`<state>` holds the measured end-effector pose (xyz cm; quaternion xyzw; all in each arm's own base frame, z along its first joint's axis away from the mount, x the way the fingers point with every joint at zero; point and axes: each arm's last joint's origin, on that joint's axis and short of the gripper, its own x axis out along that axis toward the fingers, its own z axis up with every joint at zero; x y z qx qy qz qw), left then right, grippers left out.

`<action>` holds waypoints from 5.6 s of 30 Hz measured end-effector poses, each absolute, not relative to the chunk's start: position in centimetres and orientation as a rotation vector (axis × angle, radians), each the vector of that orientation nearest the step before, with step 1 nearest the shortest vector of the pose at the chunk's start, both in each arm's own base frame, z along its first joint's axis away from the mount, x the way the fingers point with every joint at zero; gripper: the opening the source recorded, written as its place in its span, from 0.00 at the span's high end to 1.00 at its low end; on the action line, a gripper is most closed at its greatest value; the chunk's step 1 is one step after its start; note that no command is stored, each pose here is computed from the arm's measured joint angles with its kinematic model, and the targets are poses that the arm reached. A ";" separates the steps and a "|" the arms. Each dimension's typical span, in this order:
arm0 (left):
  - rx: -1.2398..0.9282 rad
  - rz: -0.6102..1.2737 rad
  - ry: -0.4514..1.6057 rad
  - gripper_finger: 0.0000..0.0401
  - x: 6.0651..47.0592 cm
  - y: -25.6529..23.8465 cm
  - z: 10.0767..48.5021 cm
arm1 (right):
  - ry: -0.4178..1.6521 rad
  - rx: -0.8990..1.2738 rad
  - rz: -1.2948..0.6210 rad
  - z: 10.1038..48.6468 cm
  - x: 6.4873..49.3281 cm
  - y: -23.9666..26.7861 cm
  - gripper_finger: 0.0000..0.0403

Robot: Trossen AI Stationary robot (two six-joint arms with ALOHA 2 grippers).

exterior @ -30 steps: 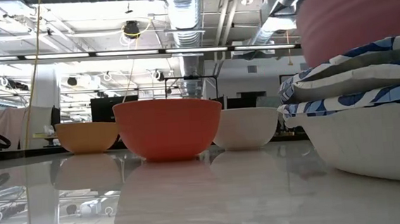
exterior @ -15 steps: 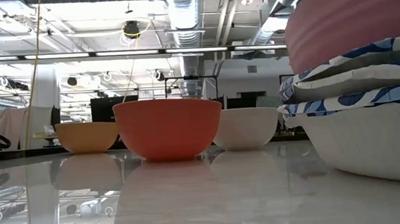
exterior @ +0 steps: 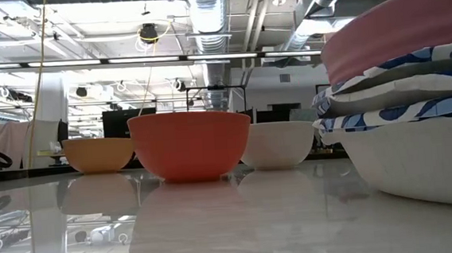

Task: Nest bowls inside each other
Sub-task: Stack the pink bowl on top of the white patterned bowl, then stack the blue bowl on top of the pink bowl

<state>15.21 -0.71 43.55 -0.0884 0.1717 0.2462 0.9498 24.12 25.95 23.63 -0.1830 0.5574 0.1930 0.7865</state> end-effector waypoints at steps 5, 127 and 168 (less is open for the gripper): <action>-0.180 0.501 0.349 0.48 15.2 -0.7 43.5 | 1.209 -0.342 0.380 23.7 24.1 25.9 0.74; -0.343 0.430 0.261 0.48 16.2 -1.0 44.2 | 1.522 0.424 0.092 19.9 11.7 17.8 0.98; -0.406 0.372 0.359 0.48 13.3 -0.9 43.7 | 1.097 0.381 0.121 31.5 26.5 11.7 0.98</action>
